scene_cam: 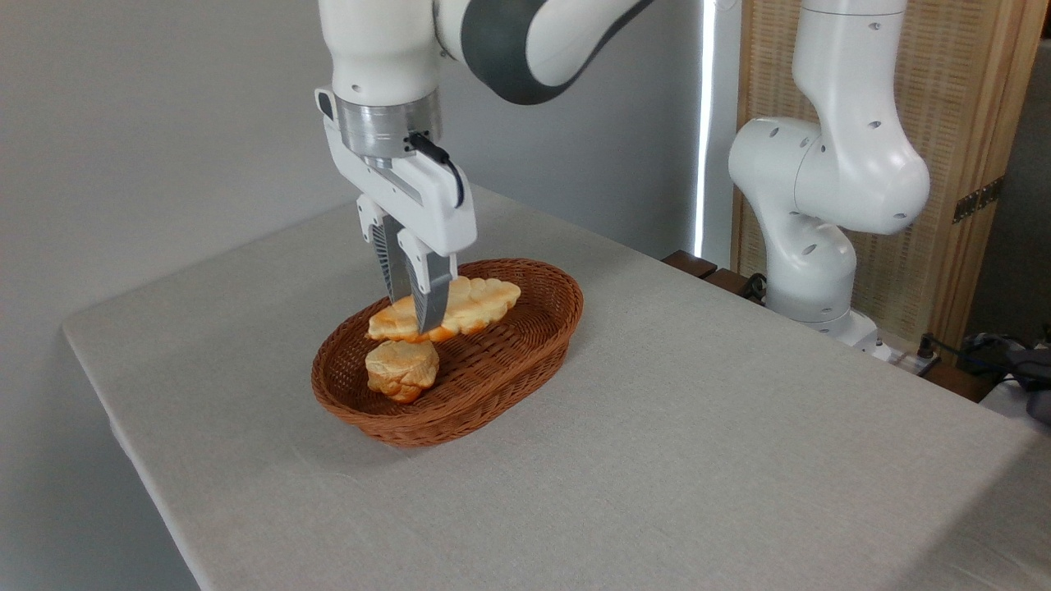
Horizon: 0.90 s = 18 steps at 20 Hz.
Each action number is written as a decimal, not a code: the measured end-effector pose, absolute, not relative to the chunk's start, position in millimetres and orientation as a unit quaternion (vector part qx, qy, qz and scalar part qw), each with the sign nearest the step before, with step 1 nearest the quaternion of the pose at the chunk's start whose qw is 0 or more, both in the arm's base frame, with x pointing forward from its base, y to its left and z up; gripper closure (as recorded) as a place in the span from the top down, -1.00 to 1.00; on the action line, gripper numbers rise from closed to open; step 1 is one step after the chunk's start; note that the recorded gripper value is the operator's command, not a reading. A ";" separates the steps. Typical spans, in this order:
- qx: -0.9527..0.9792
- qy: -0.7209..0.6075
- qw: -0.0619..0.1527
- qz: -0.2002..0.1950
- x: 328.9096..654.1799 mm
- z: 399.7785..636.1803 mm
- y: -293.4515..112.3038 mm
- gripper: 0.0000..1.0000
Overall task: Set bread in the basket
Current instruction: 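Lower the pastry into the basket beside the roll and release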
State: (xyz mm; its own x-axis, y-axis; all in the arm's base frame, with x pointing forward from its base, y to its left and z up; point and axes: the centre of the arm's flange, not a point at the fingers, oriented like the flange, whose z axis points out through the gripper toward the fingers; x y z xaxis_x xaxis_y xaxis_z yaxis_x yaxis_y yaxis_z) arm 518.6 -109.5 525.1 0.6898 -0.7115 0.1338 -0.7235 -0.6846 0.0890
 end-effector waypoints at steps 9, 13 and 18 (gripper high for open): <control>0.907 -0.414 0.068 0.033 513.3 518.3 -138.6 1.00; 0.907 -0.414 0.069 0.031 514.1 516.1 -138.2 1.00; 0.907 -0.414 0.070 0.030 514.5 515.1 -138.0 1.00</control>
State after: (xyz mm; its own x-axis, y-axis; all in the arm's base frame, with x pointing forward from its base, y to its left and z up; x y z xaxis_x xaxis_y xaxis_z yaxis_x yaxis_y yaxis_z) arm 514.5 -138.0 515.1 0.6561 -0.7462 0.1127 -0.7547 -0.6482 0.1016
